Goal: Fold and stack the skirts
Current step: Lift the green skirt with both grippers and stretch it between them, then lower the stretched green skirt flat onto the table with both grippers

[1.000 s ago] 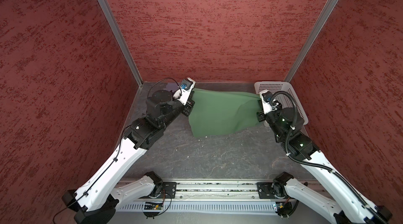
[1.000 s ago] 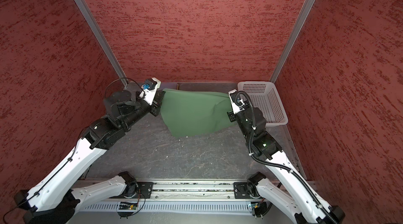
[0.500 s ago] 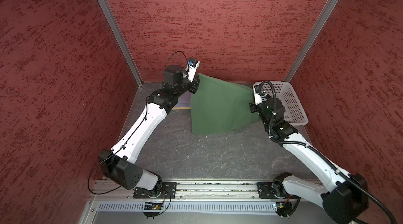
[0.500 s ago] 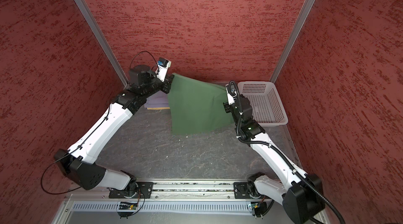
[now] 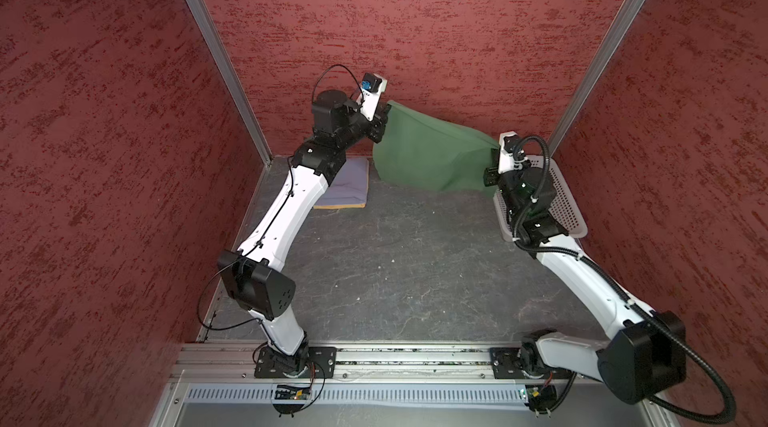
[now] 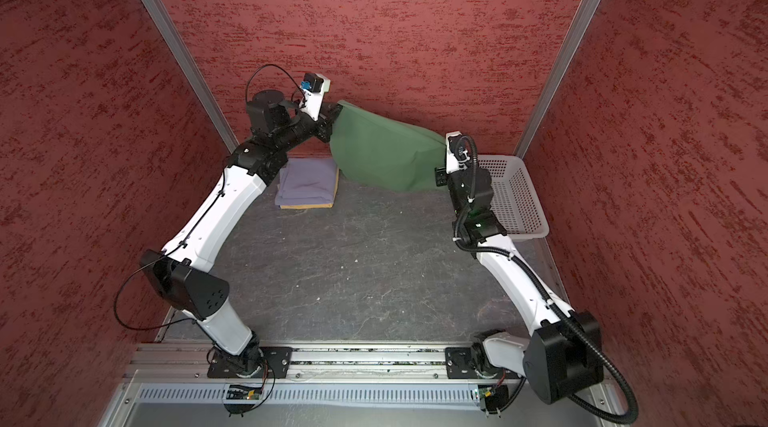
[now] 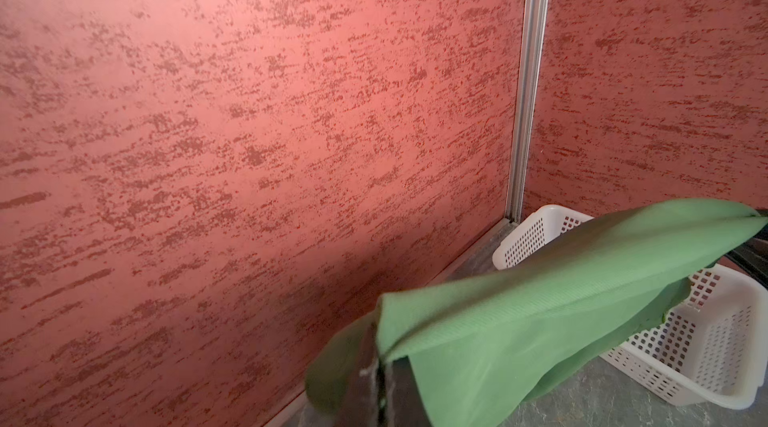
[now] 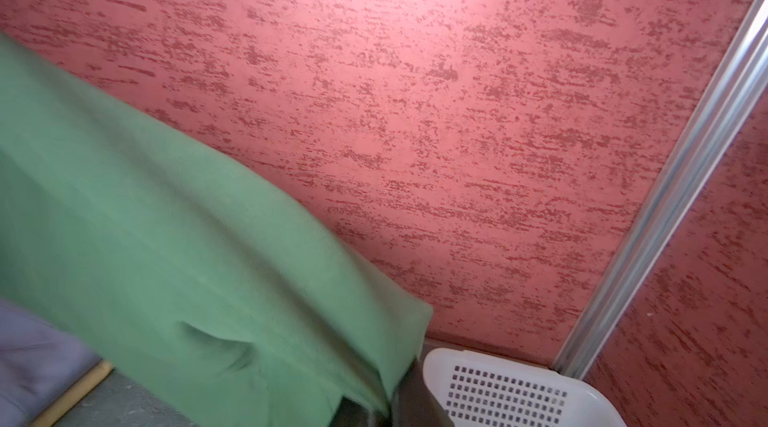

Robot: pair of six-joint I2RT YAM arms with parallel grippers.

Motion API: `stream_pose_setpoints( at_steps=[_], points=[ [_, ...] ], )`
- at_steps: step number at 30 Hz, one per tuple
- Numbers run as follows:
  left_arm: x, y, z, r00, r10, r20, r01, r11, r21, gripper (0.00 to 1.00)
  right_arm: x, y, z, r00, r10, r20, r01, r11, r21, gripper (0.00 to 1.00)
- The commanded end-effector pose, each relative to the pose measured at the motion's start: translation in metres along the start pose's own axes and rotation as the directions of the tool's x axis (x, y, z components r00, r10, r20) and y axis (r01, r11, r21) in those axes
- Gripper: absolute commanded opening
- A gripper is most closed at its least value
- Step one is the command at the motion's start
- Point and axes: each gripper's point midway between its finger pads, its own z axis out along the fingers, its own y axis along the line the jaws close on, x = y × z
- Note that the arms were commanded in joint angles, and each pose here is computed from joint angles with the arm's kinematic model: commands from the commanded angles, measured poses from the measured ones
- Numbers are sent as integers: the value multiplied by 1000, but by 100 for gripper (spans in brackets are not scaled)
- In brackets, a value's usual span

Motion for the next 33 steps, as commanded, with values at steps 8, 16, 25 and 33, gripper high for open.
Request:
stream_pose_setpoints(
  at_steps=[8, 16, 25, 33],
  points=[
    [122, -11, -54, 980, -1, -200, -3, 1000, -18, 0, 103, 35, -51, 959, 170, -225, -209, 965, -159, 0],
    [217, -53, -101, 921, -101, -375, 67, 993, -101, 0, 164, 76, -115, 732, 432, -526, -588, 790, -170, 0],
    [284, -65, -128, 834, -229, -502, 87, 953, -290, 0, 194, 101, -159, 548, 443, -709, -705, 701, -106, 8],
    [308, -80, -142, 803, -234, -548, 83, 955, -286, 0, 208, 114, -178, 430, 414, -802, -747, 662, -59, 25]
  ],
)
